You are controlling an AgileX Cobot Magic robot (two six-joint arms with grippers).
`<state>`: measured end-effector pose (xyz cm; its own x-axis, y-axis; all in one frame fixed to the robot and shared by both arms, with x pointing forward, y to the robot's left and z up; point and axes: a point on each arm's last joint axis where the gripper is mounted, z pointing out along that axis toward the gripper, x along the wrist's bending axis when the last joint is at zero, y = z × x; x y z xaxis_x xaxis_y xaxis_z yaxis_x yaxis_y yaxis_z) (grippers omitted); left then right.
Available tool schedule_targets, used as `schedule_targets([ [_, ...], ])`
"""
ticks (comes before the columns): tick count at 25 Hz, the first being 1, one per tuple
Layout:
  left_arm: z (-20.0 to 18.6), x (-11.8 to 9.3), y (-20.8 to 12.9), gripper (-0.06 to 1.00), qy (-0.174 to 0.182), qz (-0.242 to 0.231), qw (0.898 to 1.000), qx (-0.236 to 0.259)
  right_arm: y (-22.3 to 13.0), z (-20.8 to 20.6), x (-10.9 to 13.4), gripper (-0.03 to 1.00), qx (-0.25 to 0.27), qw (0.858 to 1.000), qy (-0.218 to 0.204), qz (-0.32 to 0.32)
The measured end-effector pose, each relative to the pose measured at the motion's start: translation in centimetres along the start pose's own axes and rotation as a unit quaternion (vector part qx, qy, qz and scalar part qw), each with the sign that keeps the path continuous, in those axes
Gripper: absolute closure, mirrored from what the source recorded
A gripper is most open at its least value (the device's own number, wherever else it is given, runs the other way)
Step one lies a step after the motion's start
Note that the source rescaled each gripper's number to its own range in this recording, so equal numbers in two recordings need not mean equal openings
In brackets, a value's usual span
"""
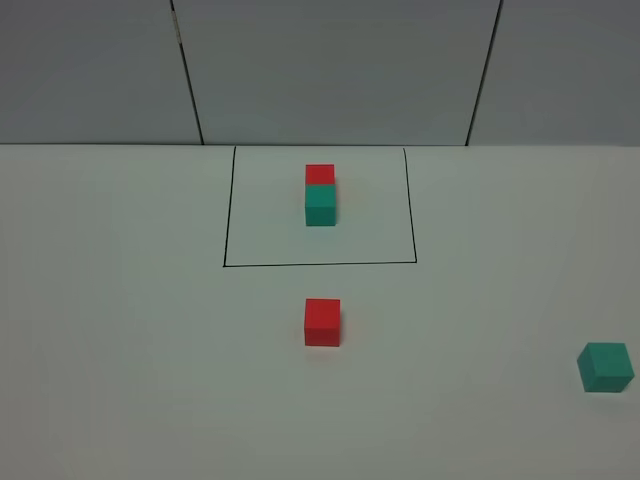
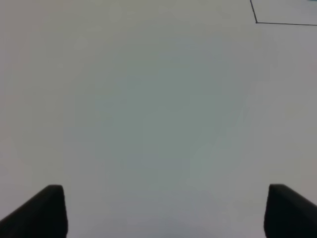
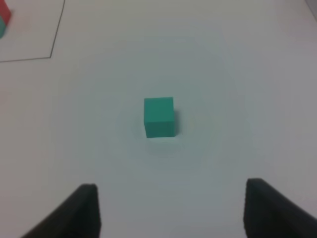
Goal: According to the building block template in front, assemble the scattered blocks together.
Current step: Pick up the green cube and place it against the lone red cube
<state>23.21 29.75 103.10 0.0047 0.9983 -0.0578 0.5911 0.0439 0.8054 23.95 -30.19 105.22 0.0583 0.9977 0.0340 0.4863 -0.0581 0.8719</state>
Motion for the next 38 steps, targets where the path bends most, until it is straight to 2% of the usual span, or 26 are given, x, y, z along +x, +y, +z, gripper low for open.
schedule_targets([
  [38, 0.0, 0.0, 0.0, 0.07, 0.0, 0.001, 1.0, 0.0, 0.0, 0.0, 0.0, 0.41, 0.0, 1.0, 0.0, 0.0],
])
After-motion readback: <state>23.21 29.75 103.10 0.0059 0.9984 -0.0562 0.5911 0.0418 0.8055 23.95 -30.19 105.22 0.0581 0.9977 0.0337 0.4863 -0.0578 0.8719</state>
